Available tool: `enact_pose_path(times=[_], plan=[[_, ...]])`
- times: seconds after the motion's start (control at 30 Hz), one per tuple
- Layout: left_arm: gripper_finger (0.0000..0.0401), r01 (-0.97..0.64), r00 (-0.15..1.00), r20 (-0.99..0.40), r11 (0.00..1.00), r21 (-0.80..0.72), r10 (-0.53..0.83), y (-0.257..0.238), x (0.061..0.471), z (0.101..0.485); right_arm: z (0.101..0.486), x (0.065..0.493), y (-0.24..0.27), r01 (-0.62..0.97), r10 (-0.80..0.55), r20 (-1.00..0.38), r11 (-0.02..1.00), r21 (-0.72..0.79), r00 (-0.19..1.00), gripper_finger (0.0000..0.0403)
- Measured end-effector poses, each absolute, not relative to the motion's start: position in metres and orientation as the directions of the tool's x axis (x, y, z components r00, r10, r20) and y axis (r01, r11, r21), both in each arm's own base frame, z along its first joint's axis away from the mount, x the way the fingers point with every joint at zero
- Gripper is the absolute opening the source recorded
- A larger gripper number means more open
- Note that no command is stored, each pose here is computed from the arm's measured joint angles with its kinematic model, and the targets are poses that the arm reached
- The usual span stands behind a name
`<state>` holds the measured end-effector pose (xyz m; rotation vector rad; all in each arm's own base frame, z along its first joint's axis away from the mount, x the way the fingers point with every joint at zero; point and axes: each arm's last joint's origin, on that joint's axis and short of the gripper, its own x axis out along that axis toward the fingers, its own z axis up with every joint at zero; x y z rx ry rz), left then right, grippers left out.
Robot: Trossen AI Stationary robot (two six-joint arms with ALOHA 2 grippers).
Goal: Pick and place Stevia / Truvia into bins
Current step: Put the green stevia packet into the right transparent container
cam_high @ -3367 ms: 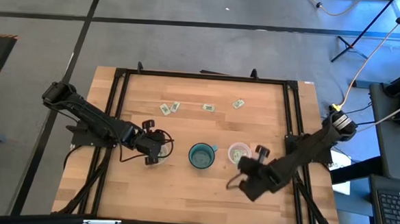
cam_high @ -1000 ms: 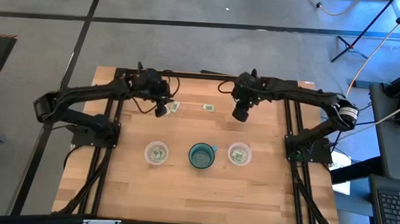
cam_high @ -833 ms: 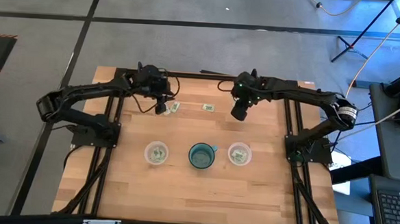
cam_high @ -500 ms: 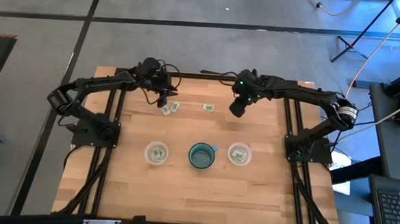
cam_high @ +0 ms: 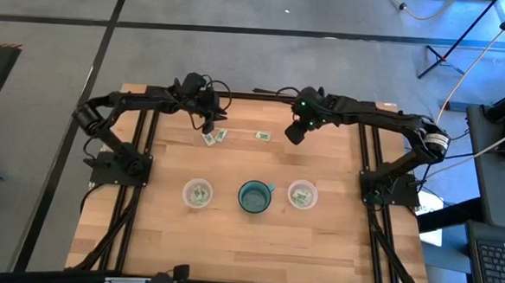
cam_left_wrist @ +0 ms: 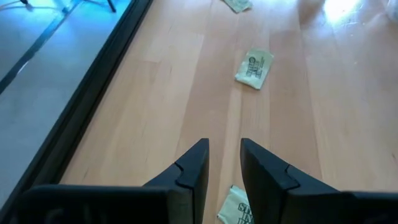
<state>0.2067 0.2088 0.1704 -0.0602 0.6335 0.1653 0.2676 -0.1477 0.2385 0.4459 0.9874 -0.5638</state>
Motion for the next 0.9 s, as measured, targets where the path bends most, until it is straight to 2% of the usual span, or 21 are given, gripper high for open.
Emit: enact_pose_path(times=[0.13,0.3,0.7,0.9], plan=[[0.0086,-0.176,0.792,-0.595,0.984,0.0,0.141,0.21,0.208,0.168,0.24,0.269,-0.149,0.612,-0.252,-0.858,0.786,0.087,0.447,0.0133],[0.0086,-0.163,0.788,-0.599,0.986,0.017,0.141,0.21,0.208,0.167,0.24,0.272,-0.15,0.663,-0.262,-0.846,0.736,0.136,0.465,0.0134],[0.0086,-0.178,0.777,-0.61,0.984,0.026,0.157,0.211,0.207,0.166,0.188,0.276,-0.175,0.755,-0.194,-0.936,0.647,0.103,0.294,0.0134],[0.0086,-0.159,0.777,-0.61,0.986,0.054,0.159,0.211,0.207,0.166,0.164,0.277,-0.182,0.753,-0.153,-0.963,0.654,0.071,0.223,0.0134]])
